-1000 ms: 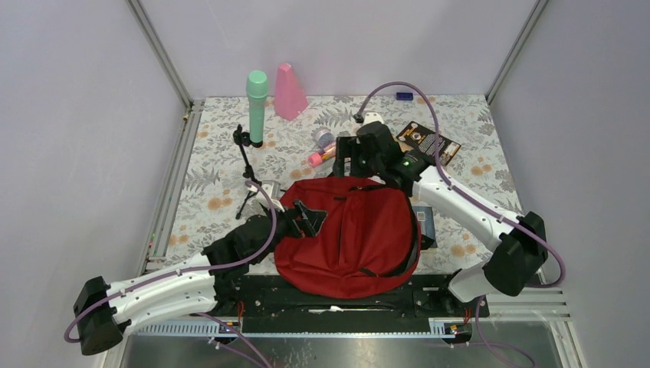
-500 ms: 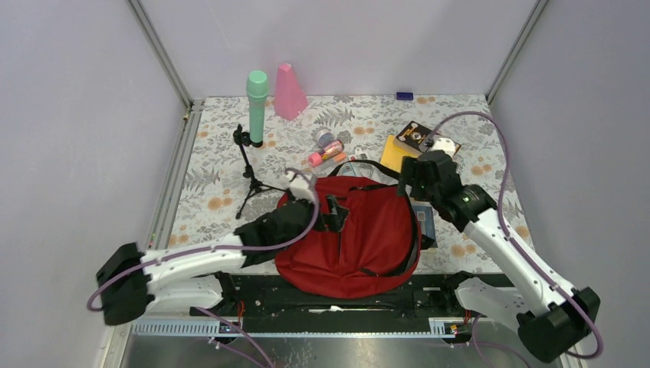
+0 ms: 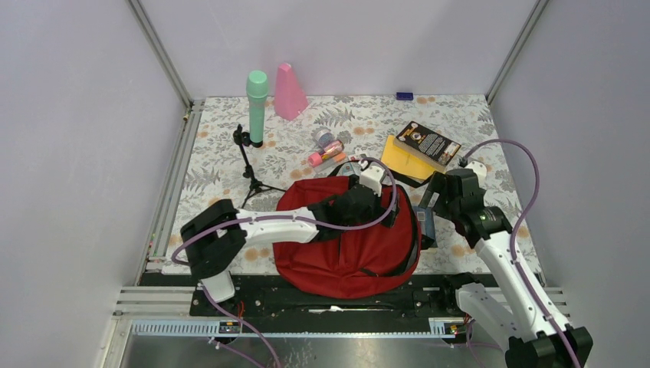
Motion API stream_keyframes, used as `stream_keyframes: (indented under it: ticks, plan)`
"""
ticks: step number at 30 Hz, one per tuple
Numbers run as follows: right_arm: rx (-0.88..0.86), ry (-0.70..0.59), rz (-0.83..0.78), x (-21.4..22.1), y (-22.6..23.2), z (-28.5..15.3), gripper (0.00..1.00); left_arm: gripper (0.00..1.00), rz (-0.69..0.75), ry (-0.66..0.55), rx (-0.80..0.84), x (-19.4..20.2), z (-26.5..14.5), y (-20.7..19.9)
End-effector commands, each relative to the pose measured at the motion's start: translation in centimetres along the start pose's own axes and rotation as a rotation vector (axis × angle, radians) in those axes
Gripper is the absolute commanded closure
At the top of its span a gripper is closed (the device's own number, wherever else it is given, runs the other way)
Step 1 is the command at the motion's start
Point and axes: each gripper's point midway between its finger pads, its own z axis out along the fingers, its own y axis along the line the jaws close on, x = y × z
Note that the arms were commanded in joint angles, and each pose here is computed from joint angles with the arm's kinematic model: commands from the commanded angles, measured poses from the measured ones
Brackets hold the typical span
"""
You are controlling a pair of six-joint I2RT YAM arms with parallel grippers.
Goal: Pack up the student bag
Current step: Unzip the student bag at the center of the board.
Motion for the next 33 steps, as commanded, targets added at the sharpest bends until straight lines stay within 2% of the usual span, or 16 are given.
stream_keyframes:
  ticks: [1,3,4,7,9,10,11,12,13,15,16,20,24,29,33]
  plan:
    - [-0.056,-0.037,0.028,-0.3,0.4,-1.0,0.06,0.01,0.000,0.025,0.035,0.1,1.6,-1.2]
    - [-0.073,-0.048,0.028,-0.3,0.5,-1.4,0.07,0.02,-0.011,0.049,0.030,1.0,1.9,-1.0]
    - [-0.087,-0.051,0.028,-0.4,0.7,-1.6,0.07,0.05,-0.016,0.058,0.025,1.4,2.1,-0.9]
    - [-0.136,-0.047,0.022,-0.2,1.3,-2.1,0.08,0.27,-0.030,0.078,0.014,2.3,2.2,-0.5]
    - [-0.180,-0.029,0.002,0.1,2.0,-2.3,0.09,0.36,-0.038,0.083,0.013,2.7,2.3,-0.4]
    - [-0.204,-0.018,-0.016,0.3,2.4,-2.4,0.09,0.48,-0.039,0.082,0.012,2.8,2.3,-0.3]
    - [-0.219,-0.008,-0.027,0.5,2.6,-2.4,0.10,0.54,-0.040,0.078,0.007,2.7,2.3,-0.2]
    - [-0.235,0.001,-0.035,0.6,2.9,-2.5,0.10,0.72,-0.045,0.072,0.001,2.5,2.2,-0.1]
    - [-0.252,0.006,-0.043,0.7,3.1,-2.6,0.11,0.83,-0.053,0.061,-0.006,2.1,1.9,0.1]
    - [-0.301,0.011,-0.058,0.7,3.9,-3.0,0.12,0.97,-0.069,0.021,-0.007,0.8,1.0,0.3]
    - [-0.343,0.014,-0.068,0.8,4.6,-3.3,0.12,1.00,-0.079,-0.005,-0.003,0.0,0.4,0.5]
    - [-0.552,0.044,-0.119,1.0,7.8,-5.2,0.17,1.00,-0.164,-0.085,0.076,-2.8,-2.3,1.2]
    - [-0.737,0.102,-0.161,1.7,10.5,-6.9,0.19,1.00,-0.204,-0.070,0.190,-3.4,-4.0,2.1]
    - [-0.884,0.179,-0.176,3.0,12.8,-7.7,0.19,1.00,-0.145,-0.072,0.294,-3.8,-5.6,2.0]
    - [-0.896,0.224,-0.174,3.9,14.0,-7.2,0.19,1.00,-0.145,-0.088,0.351,-4.3,-6.4,2.1]
